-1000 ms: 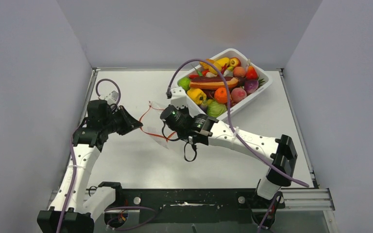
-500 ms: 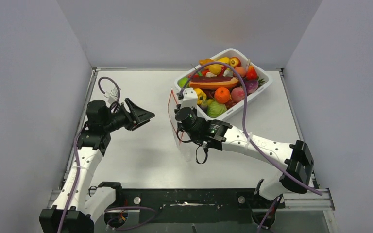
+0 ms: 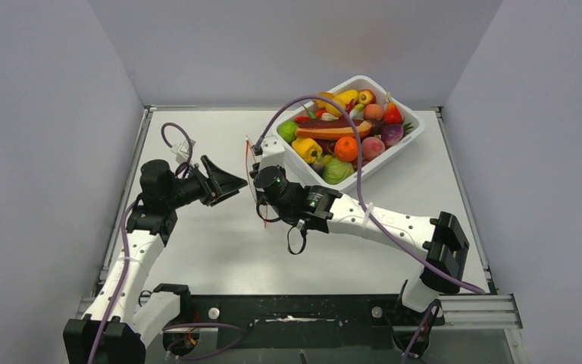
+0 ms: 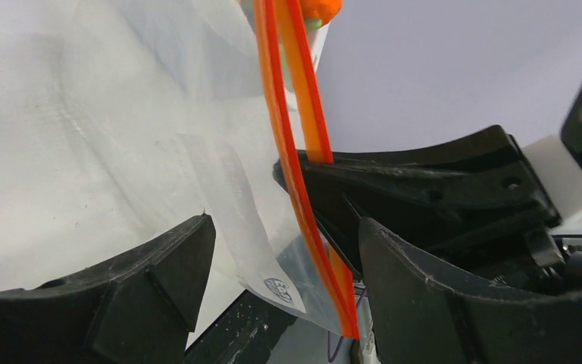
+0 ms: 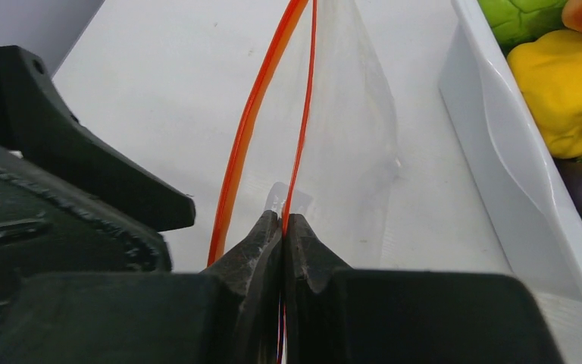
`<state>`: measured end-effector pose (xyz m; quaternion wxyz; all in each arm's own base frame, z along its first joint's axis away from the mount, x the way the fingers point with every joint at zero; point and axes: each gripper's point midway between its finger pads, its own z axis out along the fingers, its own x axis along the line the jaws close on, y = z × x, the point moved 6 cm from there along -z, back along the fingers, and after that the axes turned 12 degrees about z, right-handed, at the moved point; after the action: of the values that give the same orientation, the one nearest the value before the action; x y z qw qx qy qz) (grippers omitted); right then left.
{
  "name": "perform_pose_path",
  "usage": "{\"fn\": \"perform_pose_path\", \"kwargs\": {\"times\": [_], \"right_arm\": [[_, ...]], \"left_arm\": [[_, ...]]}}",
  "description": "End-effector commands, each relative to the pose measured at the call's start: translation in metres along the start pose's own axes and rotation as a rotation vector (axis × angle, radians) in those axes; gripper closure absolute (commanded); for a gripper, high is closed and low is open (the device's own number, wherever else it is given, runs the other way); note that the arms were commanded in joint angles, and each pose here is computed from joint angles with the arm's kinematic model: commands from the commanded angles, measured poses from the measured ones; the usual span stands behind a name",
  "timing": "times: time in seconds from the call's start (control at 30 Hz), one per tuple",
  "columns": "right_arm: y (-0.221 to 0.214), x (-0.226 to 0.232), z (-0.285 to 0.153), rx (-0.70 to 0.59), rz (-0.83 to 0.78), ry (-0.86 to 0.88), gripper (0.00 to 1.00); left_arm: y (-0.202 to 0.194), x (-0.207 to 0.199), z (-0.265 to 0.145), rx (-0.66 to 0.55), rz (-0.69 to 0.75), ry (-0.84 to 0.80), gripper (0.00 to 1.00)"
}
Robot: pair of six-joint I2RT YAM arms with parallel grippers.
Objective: Place the food in the zip-top bag and seal the zipper
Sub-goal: Open the zipper of the food storage bag.
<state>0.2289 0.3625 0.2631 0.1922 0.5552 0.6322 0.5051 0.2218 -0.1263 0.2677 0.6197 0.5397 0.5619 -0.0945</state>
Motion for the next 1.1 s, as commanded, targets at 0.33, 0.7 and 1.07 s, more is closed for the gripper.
{"fn": "perform_pose_path", "kwargs": {"times": [0.33, 0.7, 1.07], "right_arm": [[0.016, 0.029, -0.018, -0.046, -0.012, 0.098, 1.0], [0.022, 0.019, -0.03, -0.087, -0.036, 0.009, 1.0], [0.009, 0.043, -0.026, -0.02, -0.063, 0.13, 1.0]], "left_arm": [[-0.009, 0.017, 0.009, -0.046, 0.043, 0.084, 0.31], [-0.012, 0.034, -0.013, 0.005, 0.12, 0.383, 0.67], [-0.02, 0.025, -0.002, -0.065, -0.028, 0.201, 0.71]]}}
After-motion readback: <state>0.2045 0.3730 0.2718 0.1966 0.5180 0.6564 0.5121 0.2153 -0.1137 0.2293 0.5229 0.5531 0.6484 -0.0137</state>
